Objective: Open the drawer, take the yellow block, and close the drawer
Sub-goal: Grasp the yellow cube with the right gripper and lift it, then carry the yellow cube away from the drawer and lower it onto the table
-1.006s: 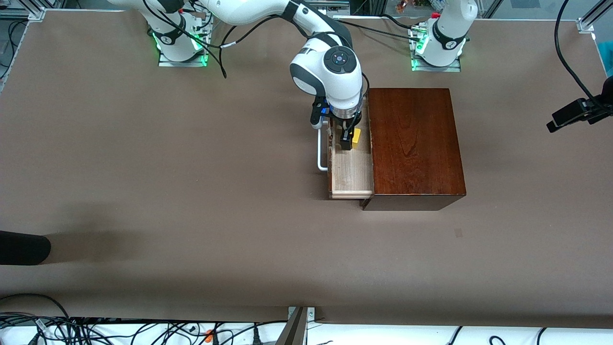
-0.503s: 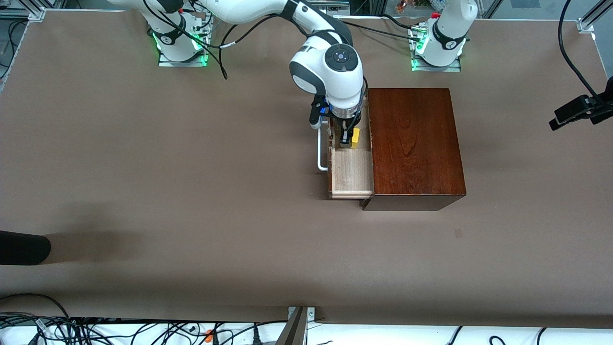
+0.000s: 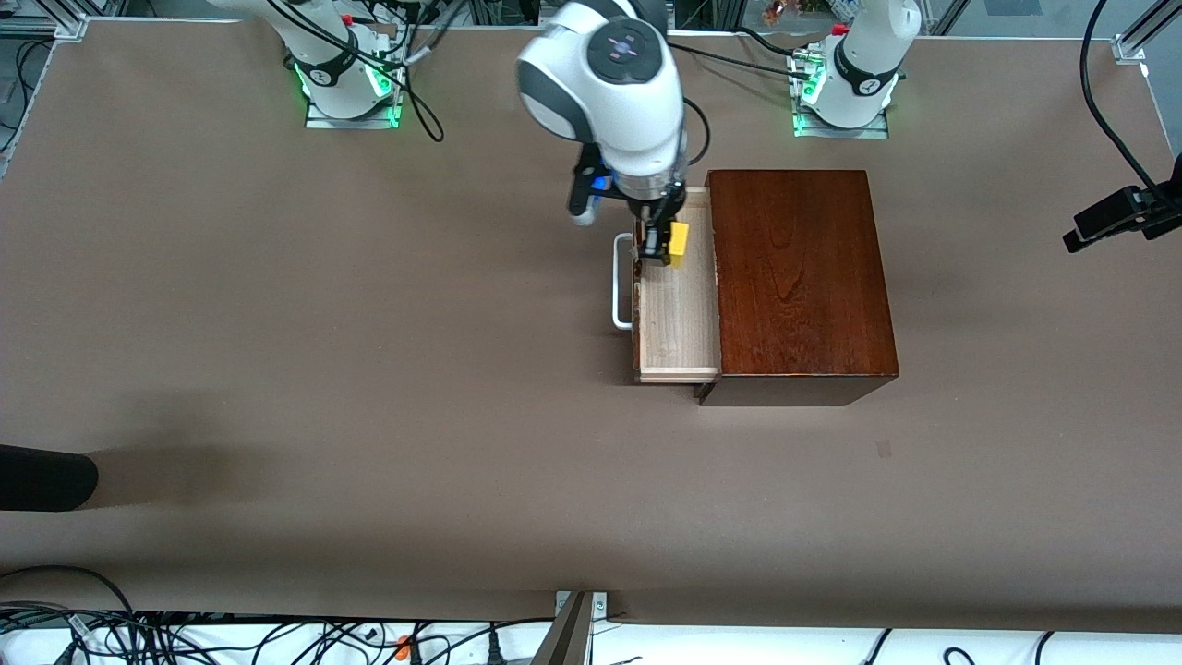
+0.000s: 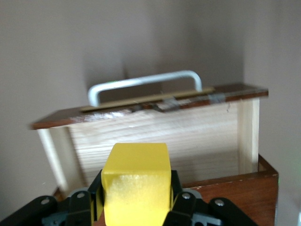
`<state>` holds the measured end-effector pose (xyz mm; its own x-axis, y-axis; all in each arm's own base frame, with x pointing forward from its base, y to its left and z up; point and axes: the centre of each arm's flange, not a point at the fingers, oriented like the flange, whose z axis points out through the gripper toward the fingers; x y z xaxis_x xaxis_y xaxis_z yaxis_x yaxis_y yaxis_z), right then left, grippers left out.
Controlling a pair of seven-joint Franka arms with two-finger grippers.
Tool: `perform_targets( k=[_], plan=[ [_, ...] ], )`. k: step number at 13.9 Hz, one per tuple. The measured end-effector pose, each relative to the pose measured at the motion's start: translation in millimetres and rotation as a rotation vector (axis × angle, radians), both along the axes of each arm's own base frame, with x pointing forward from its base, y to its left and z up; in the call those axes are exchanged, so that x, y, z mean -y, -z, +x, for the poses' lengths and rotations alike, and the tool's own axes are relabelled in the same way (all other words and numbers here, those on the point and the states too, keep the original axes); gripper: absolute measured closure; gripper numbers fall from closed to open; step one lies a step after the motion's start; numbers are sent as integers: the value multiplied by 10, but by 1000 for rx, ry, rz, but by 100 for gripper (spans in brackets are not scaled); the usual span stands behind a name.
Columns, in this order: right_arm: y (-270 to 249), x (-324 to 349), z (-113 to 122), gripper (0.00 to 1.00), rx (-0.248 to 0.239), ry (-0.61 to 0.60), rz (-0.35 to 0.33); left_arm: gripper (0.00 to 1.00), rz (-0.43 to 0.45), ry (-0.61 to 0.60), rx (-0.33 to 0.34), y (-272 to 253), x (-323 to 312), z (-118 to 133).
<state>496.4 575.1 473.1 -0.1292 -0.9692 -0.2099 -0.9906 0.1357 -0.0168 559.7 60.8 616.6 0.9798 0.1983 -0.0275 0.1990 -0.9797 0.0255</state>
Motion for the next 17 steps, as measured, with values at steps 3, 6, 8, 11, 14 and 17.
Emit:
perform_targets(
  k=[3, 6, 8, 11, 14, 17],
  plan=[
    [-278, 646, 320, 44, -16, -244, -84, 0, 0, 5, 0, 0, 27, 3],
    [-356, 1252, 570, 44, -31, -491, -145, 0, 0, 8, 0, 0, 39, 4],
    [-388, 1781, 719, 44, -29, -660, -187, 0, 0, 8, 0, 0, 39, 4],
    [-387, 2789, 825, 44, -59, -879, -226, 0, 0, 8, 0, 0, 39, 4],
    [-334, 3948, 859, 44, -72, -1085, -203, 0, 0, 8, 0, 0, 40, 4],
    [-126, 4990, 848, 44, -53, -1282, -159, 0, 0, 11, 0, 0, 49, 5]
  ],
)
